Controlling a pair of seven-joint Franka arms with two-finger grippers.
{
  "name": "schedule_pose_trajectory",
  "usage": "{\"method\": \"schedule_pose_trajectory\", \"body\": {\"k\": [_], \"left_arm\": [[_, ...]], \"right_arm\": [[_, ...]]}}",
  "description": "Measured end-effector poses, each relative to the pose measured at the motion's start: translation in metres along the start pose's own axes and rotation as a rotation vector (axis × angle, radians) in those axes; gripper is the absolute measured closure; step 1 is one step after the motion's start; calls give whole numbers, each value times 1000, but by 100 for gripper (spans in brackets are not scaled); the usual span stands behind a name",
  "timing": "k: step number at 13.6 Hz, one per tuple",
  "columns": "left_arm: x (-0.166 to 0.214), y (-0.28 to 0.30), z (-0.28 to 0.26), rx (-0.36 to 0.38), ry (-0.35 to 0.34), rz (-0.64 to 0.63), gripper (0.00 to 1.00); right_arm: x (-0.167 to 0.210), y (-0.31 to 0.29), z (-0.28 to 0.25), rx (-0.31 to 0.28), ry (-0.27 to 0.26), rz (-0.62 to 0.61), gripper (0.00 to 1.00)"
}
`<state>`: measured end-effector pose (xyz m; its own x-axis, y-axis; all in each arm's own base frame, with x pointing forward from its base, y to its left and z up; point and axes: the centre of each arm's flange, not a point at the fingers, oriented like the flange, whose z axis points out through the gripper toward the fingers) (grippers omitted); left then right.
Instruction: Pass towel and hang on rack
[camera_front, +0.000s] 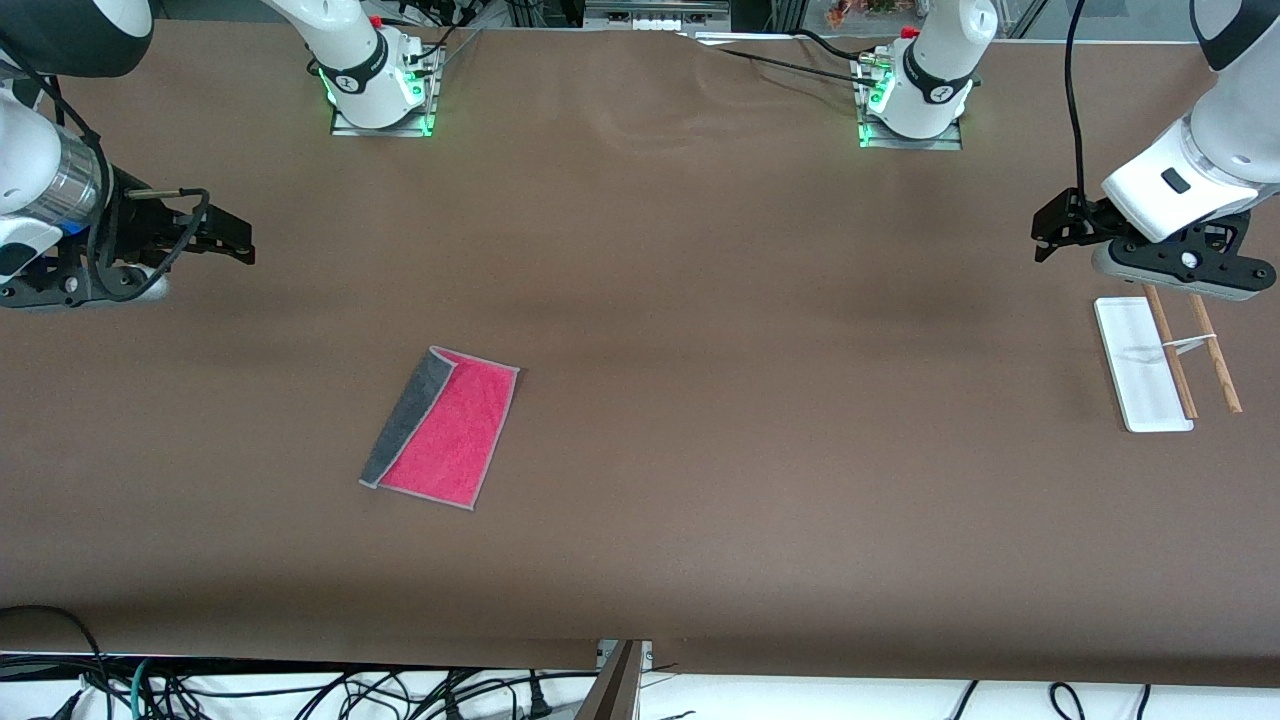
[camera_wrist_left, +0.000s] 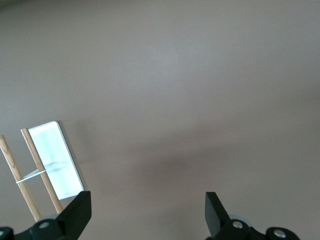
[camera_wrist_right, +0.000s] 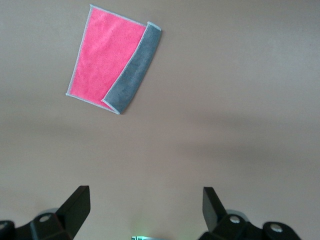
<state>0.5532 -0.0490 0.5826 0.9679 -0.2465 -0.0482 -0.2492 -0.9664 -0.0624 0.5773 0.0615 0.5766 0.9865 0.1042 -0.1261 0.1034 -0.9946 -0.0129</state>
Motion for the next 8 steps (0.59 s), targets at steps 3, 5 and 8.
{"method": "schedule_pose_trajectory", "body": {"k": [3, 5, 8], "left_arm": [[0, 1, 0, -5, 1, 0, 0], [0, 1, 0, -7, 1, 0, 0], [0, 1, 0, -8, 1, 0, 0]], "right_arm": [[0, -2, -1, 0, 1, 2, 0], [0, -3, -2, 0, 3, 1, 0], [0, -3, -1, 0, 3, 4, 0]]}}
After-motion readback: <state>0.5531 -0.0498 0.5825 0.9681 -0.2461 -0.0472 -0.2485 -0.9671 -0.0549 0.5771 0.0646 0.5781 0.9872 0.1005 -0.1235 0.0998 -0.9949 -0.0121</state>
